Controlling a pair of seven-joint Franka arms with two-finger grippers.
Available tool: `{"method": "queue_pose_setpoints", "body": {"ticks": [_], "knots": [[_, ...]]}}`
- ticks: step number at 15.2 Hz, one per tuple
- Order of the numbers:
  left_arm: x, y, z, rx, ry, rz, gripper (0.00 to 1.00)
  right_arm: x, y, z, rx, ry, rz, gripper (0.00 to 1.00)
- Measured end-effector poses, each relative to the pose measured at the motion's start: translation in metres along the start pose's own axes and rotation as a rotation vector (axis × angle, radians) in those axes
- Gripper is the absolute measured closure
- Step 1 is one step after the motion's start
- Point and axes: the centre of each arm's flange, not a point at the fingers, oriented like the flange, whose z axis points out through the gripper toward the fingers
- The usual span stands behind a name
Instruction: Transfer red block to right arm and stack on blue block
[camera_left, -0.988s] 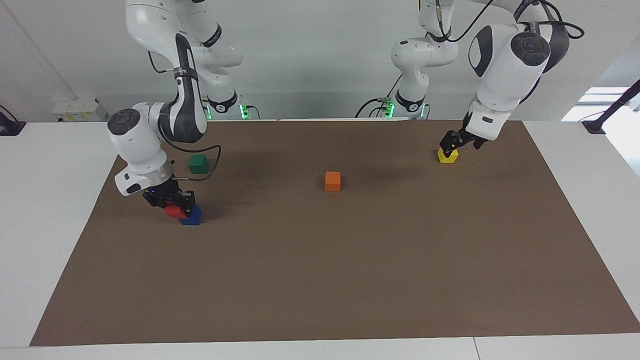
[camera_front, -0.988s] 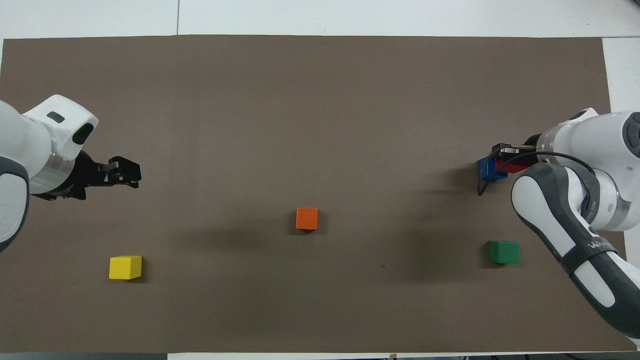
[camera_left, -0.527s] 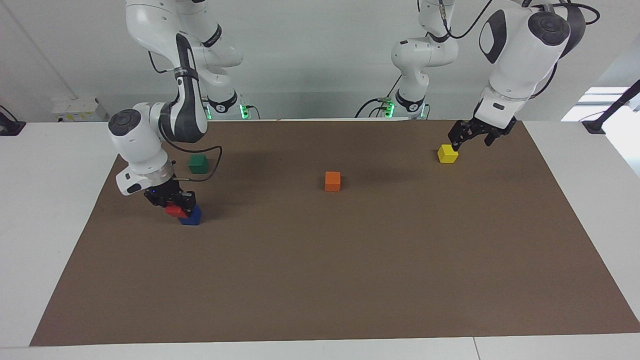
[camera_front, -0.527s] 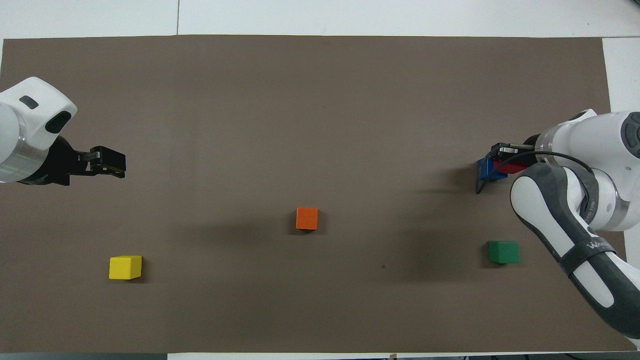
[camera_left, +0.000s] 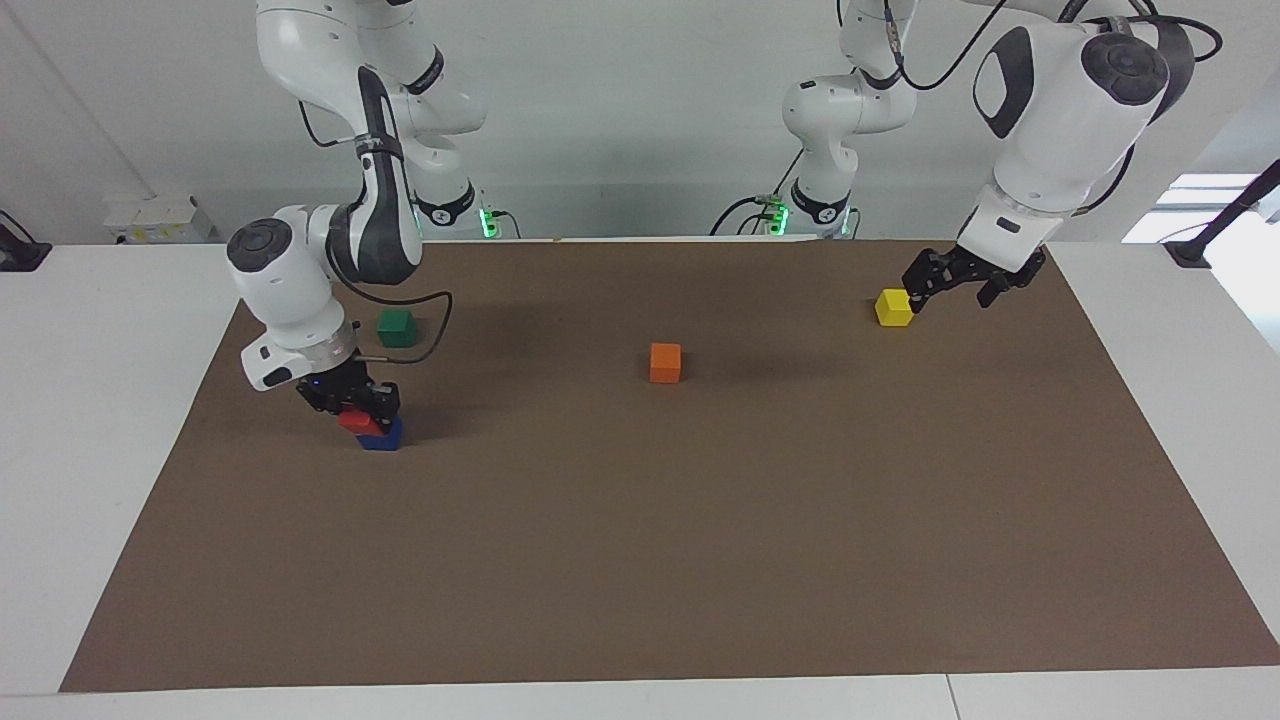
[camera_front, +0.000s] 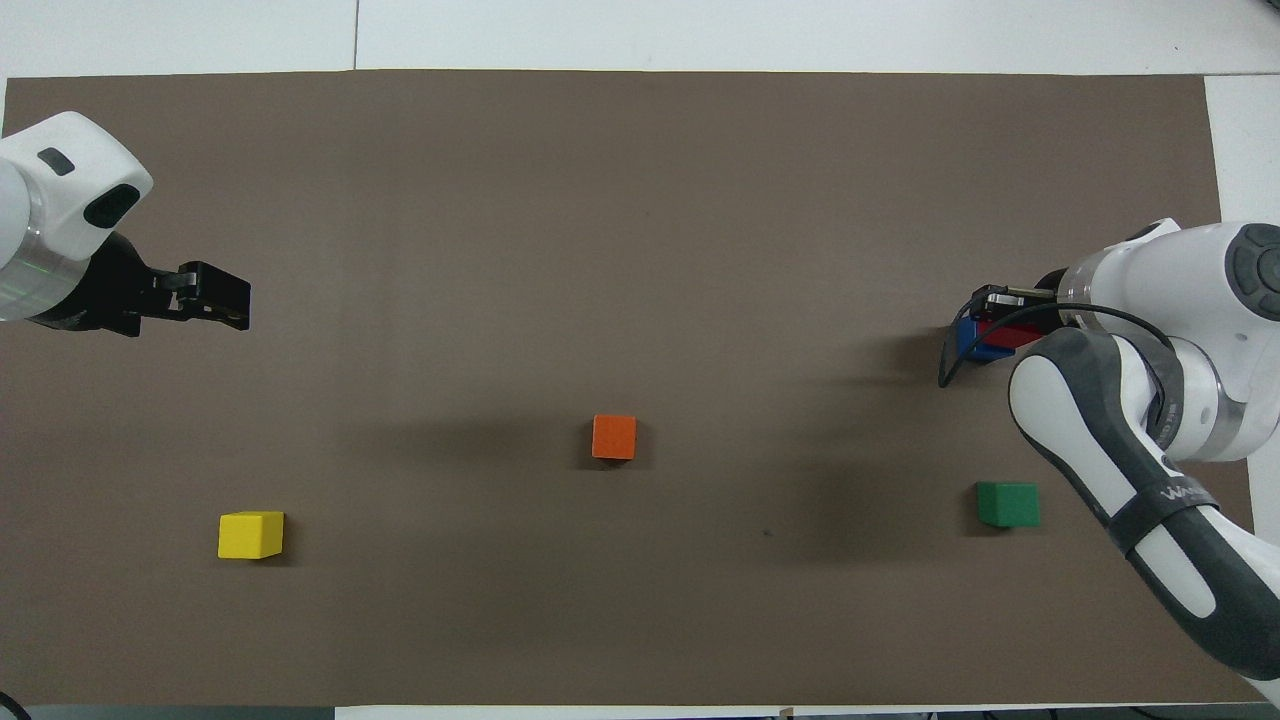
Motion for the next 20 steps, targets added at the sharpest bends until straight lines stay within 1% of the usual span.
{"method": "queue_pose_setpoints", "body": {"ticks": [2, 8, 12, 15, 20], "knots": [[0.001, 0.0, -0.002, -0.001, 0.012, 0.007, 0.0, 0.0, 0.0, 0.003, -0.001, -0.006, 0.0, 0.44], [0.001, -0.002, -0.003, -0.001, 0.01, 0.005, 0.0, 0.0, 0.002, 0.006, -0.003, -0.01, 0.004, 0.44], [-0.007, -0.003, -0.01, 0.003, -0.009, 0.004, 0.0, 0.0, 0.003, 0.006, -0.003, -0.01, 0.005, 0.44], [-0.014, -0.003, -0.02, 0.006, 0.004, 0.004, 0.0, 0.0, 0.003, 0.006, -0.003, -0.01, 0.006, 0.44], [-0.015, -0.003, -0.021, 0.006, 0.003, 0.005, 0.0, 0.0, 0.003, 0.006, -0.003, -0.01, 0.006, 0.44]]}}
